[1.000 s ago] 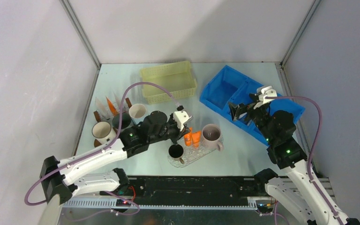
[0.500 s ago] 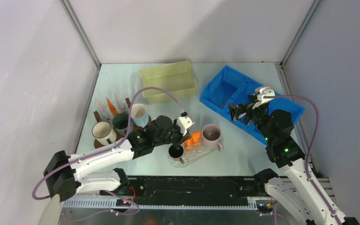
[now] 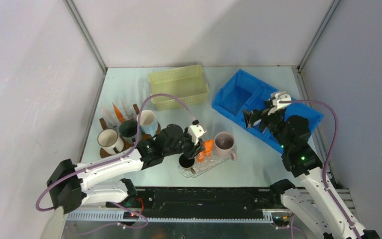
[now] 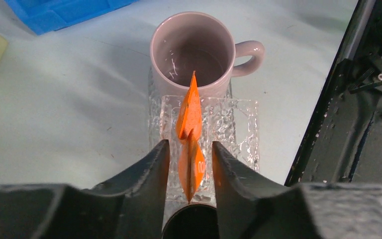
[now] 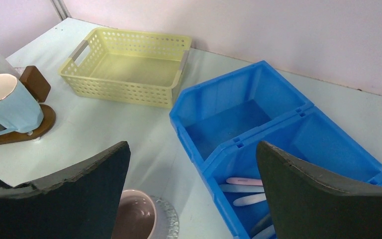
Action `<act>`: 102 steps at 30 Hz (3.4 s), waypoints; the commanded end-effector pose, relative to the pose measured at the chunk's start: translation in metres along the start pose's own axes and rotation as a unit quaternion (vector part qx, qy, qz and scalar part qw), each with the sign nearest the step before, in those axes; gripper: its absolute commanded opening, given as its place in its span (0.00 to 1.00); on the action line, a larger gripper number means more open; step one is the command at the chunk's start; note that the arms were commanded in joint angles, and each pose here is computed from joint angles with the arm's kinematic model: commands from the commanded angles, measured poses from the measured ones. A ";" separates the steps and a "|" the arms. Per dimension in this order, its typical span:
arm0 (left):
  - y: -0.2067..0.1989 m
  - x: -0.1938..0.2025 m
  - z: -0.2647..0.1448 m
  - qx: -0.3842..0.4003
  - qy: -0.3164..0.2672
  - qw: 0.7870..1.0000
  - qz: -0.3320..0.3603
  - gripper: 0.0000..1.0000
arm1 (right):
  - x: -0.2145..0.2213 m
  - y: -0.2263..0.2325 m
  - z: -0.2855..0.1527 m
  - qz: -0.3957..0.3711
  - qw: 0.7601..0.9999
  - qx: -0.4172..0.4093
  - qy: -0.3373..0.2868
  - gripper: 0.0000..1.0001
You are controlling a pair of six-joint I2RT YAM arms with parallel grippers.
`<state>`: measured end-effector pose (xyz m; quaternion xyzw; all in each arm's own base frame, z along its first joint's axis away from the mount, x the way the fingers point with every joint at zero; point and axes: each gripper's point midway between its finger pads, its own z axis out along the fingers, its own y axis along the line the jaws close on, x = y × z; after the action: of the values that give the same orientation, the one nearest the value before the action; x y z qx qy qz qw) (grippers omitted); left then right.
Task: Prepare toiletry sets of a toothbrush and toothpaste on the tray
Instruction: Place the toothpaste in the toothpaste holder, then pick up the toothbrush from the storage box.
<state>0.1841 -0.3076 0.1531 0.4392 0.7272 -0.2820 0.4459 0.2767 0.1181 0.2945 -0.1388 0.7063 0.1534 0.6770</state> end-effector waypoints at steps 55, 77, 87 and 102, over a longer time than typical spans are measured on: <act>0.180 -0.018 -0.180 -0.462 -0.174 0.857 -0.146 1.00 | 0.252 -0.127 0.055 0.399 0.616 0.589 0.338 0.38; 0.184 -0.019 -0.178 -0.452 -0.198 0.856 -0.154 0.99 | 0.249 -0.142 0.036 0.317 0.596 0.636 0.374 0.45; 0.184 -0.019 -0.178 -0.450 -0.202 0.855 -0.157 0.99 | 0.279 -0.137 0.039 0.355 0.577 0.616 0.403 0.40; 0.183 -0.021 -0.178 -0.445 -0.212 0.855 -0.160 0.99 | 0.256 -0.147 0.035 0.320 0.615 0.600 0.399 0.00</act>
<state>0.2793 -0.0896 0.2350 0.0149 0.7414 -0.0670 0.6675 0.3612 0.0113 0.0170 0.4944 0.8426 -0.1532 0.1487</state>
